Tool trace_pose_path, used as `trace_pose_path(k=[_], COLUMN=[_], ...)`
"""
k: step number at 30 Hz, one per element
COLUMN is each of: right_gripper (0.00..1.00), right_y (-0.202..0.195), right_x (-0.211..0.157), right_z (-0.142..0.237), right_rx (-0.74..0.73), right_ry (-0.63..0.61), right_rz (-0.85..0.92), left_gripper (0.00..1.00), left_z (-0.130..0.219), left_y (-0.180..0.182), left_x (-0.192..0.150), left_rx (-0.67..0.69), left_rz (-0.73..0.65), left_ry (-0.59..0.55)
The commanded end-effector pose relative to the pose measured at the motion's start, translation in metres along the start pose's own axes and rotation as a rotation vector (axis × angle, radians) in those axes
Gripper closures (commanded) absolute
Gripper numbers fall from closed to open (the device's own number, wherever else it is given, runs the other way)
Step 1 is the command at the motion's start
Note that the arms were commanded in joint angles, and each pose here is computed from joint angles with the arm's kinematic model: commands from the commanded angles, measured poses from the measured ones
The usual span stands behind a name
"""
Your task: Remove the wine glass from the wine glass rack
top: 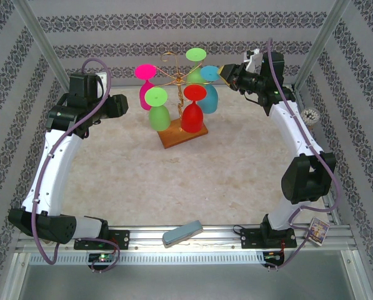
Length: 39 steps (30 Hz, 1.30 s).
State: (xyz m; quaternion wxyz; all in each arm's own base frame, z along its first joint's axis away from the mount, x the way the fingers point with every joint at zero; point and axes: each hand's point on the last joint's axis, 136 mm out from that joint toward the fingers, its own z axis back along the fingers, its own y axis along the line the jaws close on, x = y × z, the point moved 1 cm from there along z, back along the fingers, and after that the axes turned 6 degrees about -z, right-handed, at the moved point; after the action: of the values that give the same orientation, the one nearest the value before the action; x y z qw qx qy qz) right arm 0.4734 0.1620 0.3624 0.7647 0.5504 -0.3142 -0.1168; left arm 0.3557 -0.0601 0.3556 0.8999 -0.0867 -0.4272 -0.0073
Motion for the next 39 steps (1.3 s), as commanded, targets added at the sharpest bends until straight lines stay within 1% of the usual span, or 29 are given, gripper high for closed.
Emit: trace_pose_path(k=[1, 4, 7, 18, 25, 39], right_gripper=[0.80, 0.88, 1.00, 1.00, 1.00, 1.00], right_y=[0.014, 0.013, 0.014, 0.027, 0.034, 0.050], right_x=[0.008, 0.007, 0.006, -0.001, -0.010, -0.022], right_z=[0.002, 0.002, 0.002, 0.009, 0.011, 0.016], right_rx=[0.045, 0.044, 0.048, 0.075, 0.090, 0.116], right_ry=[-0.006, -0.001, 0.002, 0.014, 0.036, 0.052], right_rz=[0.020, 0.014, 0.010, 0.007, 0.002, 0.007], left_gripper=[0.44, 0.44, 0.44, 0.44, 0.44, 0.44], left_z=[0.005, 0.005, 0.005, 0.009, 0.013, 0.017], left_y=[-0.003, -0.004, -0.005, -0.023, -0.031, -0.031], left_x=[0.000, 0.001, 0.000, -0.001, -0.001, 0.000], left_rx=[0.005, 0.000, -0.010, -0.064, -0.077, -0.073], left_rz=[-0.027, -0.030, -0.034, -0.100, -0.118, -0.121], left_ry=[-0.004, -0.007, -0.004, -0.017, -0.028, -0.042])
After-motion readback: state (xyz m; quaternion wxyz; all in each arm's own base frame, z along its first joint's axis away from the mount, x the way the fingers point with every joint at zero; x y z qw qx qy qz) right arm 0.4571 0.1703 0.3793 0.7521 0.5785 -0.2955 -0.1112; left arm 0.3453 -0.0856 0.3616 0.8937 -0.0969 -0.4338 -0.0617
